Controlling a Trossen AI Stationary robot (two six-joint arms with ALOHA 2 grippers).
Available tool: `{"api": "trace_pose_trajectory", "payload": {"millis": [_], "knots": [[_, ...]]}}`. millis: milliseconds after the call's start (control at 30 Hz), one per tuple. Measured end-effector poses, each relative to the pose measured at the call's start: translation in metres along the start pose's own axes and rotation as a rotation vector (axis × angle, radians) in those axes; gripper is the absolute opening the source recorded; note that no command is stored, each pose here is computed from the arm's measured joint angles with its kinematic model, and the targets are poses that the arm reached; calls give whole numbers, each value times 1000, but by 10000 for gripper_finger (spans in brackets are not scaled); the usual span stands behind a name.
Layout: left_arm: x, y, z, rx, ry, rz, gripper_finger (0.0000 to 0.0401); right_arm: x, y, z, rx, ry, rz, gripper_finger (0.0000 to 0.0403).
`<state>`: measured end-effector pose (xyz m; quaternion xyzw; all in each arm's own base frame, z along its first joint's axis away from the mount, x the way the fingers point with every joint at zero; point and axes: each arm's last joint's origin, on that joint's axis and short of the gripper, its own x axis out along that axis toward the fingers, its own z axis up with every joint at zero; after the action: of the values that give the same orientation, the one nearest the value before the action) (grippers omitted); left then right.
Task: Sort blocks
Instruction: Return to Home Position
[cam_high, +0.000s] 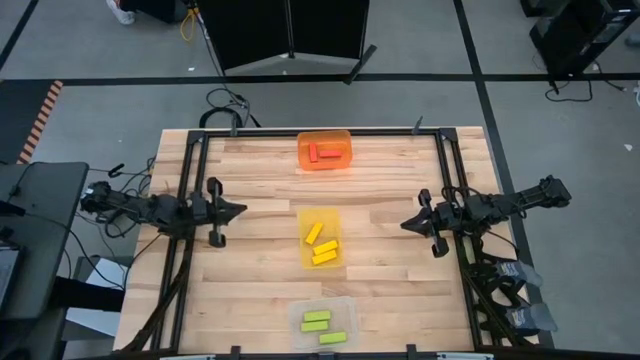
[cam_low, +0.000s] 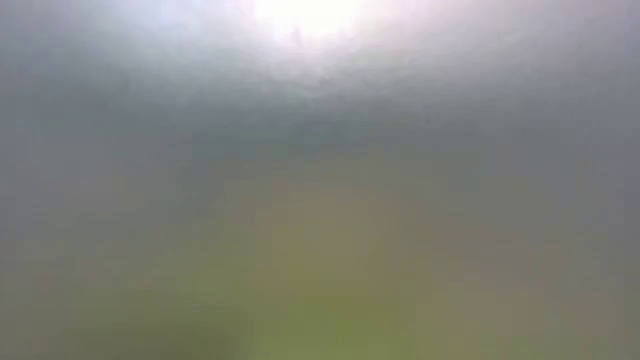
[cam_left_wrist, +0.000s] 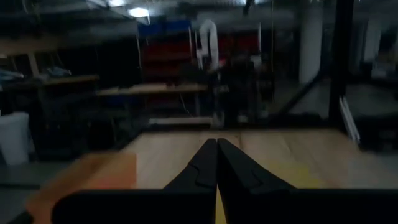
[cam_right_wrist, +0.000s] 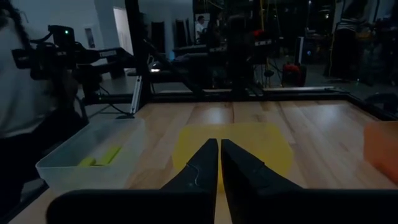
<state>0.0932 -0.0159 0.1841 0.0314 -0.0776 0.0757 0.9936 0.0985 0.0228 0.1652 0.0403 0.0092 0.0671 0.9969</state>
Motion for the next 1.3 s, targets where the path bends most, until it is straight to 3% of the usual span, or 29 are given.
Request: {"api": "trace_pose_trajectory", "payload": {"millis": [1300], "knots": [[0, -1, -4, 18, 40, -7, 17, 0, 0, 1, 2, -13, 1, 32]]}}
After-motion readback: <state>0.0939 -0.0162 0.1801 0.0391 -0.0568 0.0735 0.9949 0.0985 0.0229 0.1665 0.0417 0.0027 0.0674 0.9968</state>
